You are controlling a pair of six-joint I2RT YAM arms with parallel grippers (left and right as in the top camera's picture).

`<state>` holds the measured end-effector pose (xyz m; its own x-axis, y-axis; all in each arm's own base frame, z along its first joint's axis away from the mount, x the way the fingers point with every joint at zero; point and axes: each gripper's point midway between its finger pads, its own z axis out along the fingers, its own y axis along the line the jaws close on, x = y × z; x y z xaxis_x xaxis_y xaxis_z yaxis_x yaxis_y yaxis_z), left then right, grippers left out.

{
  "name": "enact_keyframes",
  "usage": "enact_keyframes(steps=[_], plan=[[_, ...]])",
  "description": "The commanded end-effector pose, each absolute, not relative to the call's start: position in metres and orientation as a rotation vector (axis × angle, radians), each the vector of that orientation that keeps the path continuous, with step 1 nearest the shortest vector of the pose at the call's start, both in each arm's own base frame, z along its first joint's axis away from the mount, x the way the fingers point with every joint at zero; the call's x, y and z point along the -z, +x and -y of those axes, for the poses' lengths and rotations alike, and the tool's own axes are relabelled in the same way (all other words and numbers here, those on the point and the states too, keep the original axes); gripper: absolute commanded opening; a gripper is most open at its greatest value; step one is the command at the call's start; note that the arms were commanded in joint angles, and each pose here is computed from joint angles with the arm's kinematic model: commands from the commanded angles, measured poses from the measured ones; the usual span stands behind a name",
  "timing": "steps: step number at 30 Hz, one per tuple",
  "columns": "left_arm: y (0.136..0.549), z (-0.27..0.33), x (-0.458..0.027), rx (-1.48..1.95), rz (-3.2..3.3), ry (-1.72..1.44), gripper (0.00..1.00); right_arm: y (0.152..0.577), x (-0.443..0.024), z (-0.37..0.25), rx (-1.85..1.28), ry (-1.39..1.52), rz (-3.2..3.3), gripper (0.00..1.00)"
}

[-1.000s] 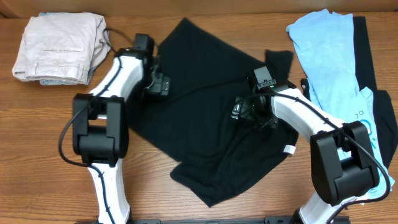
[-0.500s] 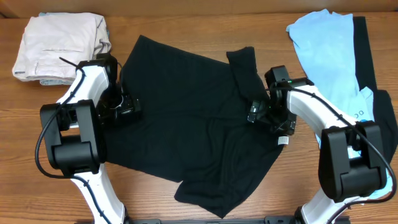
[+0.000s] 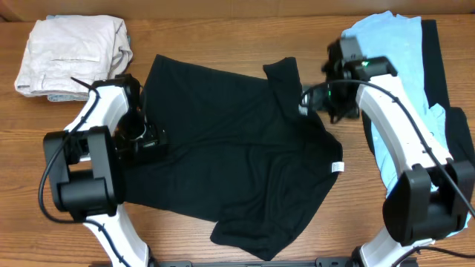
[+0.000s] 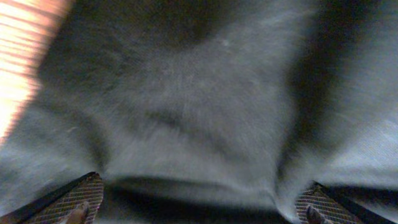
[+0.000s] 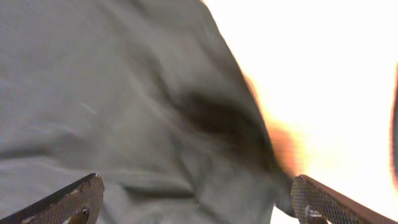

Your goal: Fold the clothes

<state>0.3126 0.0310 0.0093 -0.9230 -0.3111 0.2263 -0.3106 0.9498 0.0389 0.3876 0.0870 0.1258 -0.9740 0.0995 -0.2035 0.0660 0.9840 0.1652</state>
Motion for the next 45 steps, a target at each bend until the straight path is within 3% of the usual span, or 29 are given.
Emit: enact_keyframes(steps=[1, 7, 12, 20, 34, 45], plan=[[0.368, -0.037, -0.079, 0.026, 3.182, 0.362, 1.00, 0.419, -0.173, -0.105, -0.228, -0.060, -2.712, 1.00], [0.456, -0.034, -0.148, -0.004, 3.567, 0.274, 1.00, 0.470, -0.181, -0.134, -0.184, -0.168, -2.505, 1.00], [0.515, -0.023, -0.158, -0.025, 3.789, 0.090, 1.00, 0.515, -0.151, -0.151, -0.128, -0.189, -2.404, 0.96], [0.551, 0.005, -0.102, -0.099, 3.799, -0.183, 1.00, 0.539, -0.087, -0.159, -0.118, -0.202, -2.433, 0.91], [0.588, 0.020, 0.002, 0.049, 3.763, -0.220, 1.00, 0.551, -0.032, -0.157, -0.071, -0.196, -2.463, 0.88], [0.611, 0.000, -0.006, 0.288, 3.854, -0.132, 1.00, 0.563, -0.018, -0.162, -0.072, -0.193, -2.421, 0.86]])
